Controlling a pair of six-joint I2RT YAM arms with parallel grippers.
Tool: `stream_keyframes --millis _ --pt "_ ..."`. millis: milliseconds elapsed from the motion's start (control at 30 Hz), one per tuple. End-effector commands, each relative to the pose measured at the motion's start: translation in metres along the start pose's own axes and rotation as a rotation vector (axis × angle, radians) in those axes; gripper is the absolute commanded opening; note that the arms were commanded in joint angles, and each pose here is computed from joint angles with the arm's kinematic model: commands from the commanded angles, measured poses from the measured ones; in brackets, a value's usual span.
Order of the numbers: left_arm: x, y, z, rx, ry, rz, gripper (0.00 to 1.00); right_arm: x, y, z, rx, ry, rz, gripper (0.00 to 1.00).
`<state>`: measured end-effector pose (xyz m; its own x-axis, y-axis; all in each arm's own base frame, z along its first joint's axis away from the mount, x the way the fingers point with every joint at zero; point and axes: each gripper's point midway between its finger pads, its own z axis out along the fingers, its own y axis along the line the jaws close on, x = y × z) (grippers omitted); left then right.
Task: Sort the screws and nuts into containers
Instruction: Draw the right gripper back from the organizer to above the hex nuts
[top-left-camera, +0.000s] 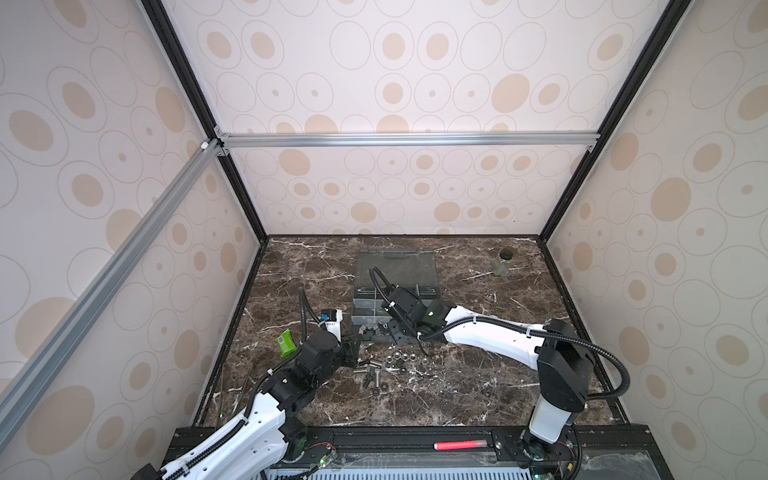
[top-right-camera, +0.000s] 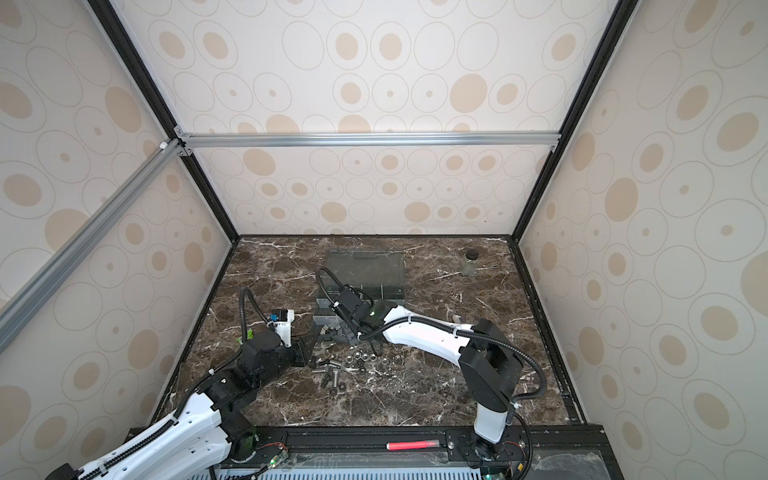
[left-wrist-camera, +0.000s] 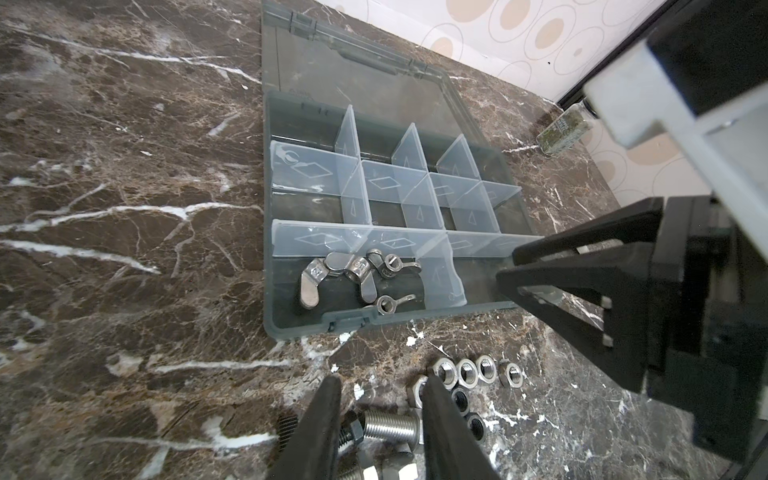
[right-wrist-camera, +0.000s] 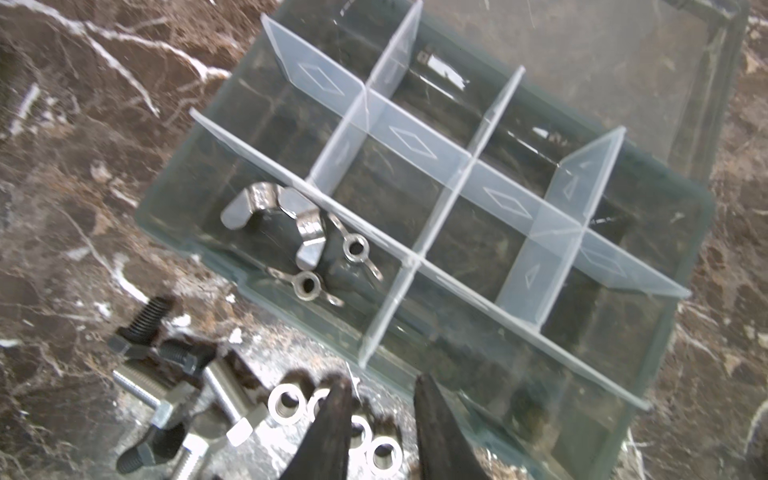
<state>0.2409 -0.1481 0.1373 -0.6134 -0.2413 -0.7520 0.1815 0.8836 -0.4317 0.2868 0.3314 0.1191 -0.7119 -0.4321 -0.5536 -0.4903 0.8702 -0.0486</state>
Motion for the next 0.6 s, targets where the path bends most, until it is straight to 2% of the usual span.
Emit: stream_keyframes --millis 0,567 --pt "-0.004 -0.001 0.000 0.002 -0.010 -0.019 0.34 0.007 -0.013 -0.006 0.028 -0.002 0.045 0.30" --pt "0.000 -0.002 0.005 0.009 0.011 -0.021 0.34 0.033 -0.032 -0.011 0.056 0.024 0.086 0.30"
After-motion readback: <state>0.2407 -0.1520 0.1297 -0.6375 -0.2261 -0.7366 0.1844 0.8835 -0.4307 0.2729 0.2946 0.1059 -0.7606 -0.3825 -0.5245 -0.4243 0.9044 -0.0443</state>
